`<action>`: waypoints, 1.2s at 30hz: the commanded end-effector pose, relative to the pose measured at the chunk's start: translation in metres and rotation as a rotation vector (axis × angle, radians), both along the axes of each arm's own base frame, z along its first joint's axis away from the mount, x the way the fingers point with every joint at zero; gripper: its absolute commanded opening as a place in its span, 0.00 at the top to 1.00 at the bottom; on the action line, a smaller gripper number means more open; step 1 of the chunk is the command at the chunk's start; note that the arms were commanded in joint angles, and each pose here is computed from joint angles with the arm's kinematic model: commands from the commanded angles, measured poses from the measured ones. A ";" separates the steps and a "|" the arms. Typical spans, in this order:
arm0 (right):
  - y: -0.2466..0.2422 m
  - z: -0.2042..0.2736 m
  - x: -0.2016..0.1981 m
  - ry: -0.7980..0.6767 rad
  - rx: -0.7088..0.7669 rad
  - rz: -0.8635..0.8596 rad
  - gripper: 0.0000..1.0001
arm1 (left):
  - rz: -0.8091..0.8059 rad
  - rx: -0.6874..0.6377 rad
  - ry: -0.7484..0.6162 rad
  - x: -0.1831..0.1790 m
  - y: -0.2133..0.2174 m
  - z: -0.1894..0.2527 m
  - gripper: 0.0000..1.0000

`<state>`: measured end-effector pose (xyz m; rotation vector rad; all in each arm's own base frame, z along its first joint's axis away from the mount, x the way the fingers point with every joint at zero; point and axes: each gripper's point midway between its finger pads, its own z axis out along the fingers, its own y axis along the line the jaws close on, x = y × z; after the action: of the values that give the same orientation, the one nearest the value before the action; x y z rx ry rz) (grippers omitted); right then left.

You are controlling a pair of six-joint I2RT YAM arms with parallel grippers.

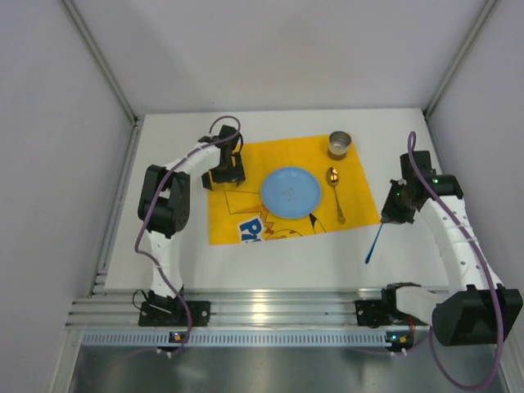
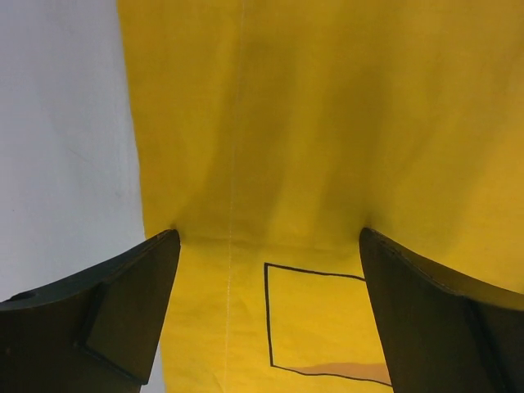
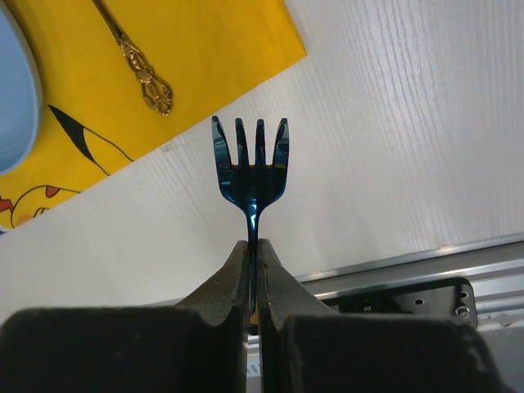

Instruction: Set the dinner table for one person

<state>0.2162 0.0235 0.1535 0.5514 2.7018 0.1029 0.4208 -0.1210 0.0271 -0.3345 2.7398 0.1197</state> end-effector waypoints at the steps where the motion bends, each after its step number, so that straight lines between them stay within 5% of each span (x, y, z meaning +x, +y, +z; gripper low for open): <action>1: 0.002 0.005 -0.006 -0.008 0.012 -0.006 1.00 | -0.006 0.075 0.014 0.007 0.016 -0.001 0.04; 6: 0.003 0.006 -0.004 -0.011 0.013 -0.009 1.00 | -0.002 0.062 0.039 0.014 0.023 -0.017 0.29; 7: 0.003 0.006 -0.004 -0.010 0.014 -0.010 1.00 | -0.002 0.057 0.038 0.016 0.023 -0.016 0.45; 10: 0.002 0.005 -0.004 -0.005 0.011 -0.013 1.00 | 0.002 0.052 0.038 0.022 0.026 -0.020 0.66; 13: 0.001 0.006 -0.003 -0.004 0.007 -0.013 1.00 | 0.000 0.047 0.038 0.029 0.026 -0.022 0.68; 25: 0.003 0.023 0.020 -0.029 -0.004 0.016 1.00 | -0.005 0.012 0.006 0.065 0.024 -0.018 0.61; 26: 0.006 0.031 0.025 -0.050 0.001 0.022 1.00 | -0.003 0.008 -0.001 0.065 0.023 -0.013 0.57; 31: 0.049 0.063 0.057 -0.112 0.038 0.104 1.00 | 0.030 -0.014 -0.084 0.061 0.025 0.033 0.02; 36: 0.153 0.097 0.098 -0.177 0.147 0.303 1.00 | 0.047 -0.071 -0.246 0.053 0.025 0.114 0.02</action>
<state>0.2953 0.1187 0.2330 0.2402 2.6267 0.2616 0.4704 -0.0926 0.0576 -0.3792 2.6734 0.0988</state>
